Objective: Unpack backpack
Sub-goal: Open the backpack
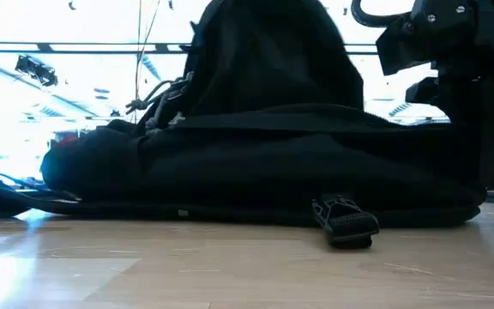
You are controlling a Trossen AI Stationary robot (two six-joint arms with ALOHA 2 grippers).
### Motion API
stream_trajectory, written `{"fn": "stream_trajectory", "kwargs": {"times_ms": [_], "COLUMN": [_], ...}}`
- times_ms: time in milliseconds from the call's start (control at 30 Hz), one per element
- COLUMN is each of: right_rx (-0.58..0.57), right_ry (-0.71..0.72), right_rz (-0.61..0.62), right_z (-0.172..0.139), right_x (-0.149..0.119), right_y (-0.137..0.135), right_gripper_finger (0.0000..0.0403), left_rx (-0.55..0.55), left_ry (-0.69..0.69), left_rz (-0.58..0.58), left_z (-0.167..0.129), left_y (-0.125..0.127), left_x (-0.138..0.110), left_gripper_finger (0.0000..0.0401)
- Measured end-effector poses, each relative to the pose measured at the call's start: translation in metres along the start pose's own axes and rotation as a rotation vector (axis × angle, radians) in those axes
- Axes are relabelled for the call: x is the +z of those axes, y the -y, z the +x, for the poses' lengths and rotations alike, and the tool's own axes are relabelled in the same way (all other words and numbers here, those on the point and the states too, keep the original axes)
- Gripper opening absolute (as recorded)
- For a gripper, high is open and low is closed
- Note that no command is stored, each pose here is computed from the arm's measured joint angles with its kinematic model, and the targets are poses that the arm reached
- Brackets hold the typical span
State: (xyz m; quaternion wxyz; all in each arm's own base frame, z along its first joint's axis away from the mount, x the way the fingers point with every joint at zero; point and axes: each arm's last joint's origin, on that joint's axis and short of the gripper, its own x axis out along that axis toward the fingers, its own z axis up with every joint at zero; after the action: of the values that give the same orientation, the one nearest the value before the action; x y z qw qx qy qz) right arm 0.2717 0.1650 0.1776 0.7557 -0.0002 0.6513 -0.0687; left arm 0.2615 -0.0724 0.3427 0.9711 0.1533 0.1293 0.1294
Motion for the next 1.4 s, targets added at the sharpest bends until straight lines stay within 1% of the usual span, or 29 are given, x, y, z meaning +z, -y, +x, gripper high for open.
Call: {"fn": "stream_trajectory", "kwargs": {"times_ms": [100, 200, 367, 433, 533, 667, 767, 833, 900, 1067, 1167, 1300, 1400], "right_rx": [-0.001, -0.001, -0.006, -0.005, -0.004, 0.000, 0.007, 0.012, 0.016, 0.019, 0.028, 0.054, 0.068], "right_ry": [0.012, 0.016, 0.021, 0.023, 0.025, 0.034, 0.045, 0.055, 0.064, 0.072, 0.085, 0.109, 0.121], "right_rz": [0.007, 0.017, 0.035, 0.041, 0.049, 0.056, 0.053, 0.045, 0.041, 0.035, 0.010, -0.047, -0.065], "right_z": [-0.002, -0.002, -0.001, 0.000, 0.000, 0.000, 0.000, 0.000, 0.000, 0.000, -0.001, -0.002, -0.004], "right_x": [0.003, 0.005, 0.009, 0.010, 0.012, 0.014, 0.015, 0.016, 0.017, 0.017, 0.016, 0.015, 0.012], "right_y": [0.001, 0.003, 0.007, 0.009, 0.010, 0.011, 0.011, 0.011, 0.010, 0.009, 0.005, -0.002, -0.008], "right_gripper_finger": [0.0000, 0.0000, 0.0000, 0.0000, 0.0000, 0.0000, 0.0000, 0.0000, 0.0000, 0.0000, 0.0000, 0.0000, 0.0000], "left_rx": [-0.125, -0.220, -0.309, -0.301, -0.261, -0.240, -0.230, -0.213, -0.163, 0.074, 0.227, 0.357, 0.414], "left_ry": [0.065, 0.121, 0.116, 0.109, 0.057, -0.006, -0.066, -0.114, -0.170, -0.326, -0.413, -0.523, -0.580], "left_rz": [-0.014, 0.020, 0.092, 0.111, 0.154, 0.200, 0.238, 0.261, 0.267, 0.190, 0.202, 0.244, 0.251], "left_z": [-0.001, -0.002, 0.008, 0.016, 0.030, 0.053, 0.072, 0.085, 0.097, 0.124, 0.134, 0.142, 0.148], "left_y": [0.016, 0.039, 0.091, 0.111, 0.133, 0.155, 0.163, 0.161, 0.152, 0.111, 0.086, 0.057, 0.038], "left_x": [0.005, 0.007, -0.006, -0.015, -0.027, -0.041, -0.048, -0.052, -0.056, -0.073, -0.084, -0.097, -0.105], "left_gripper_finger": [0.0276, 0.0276, 0.0275, 0.0273, 0.0267, 0.0258, 0.0254, 0.0253, 0.0253, 0.0253, 0.0252, 0.0252, 0.0252]}}
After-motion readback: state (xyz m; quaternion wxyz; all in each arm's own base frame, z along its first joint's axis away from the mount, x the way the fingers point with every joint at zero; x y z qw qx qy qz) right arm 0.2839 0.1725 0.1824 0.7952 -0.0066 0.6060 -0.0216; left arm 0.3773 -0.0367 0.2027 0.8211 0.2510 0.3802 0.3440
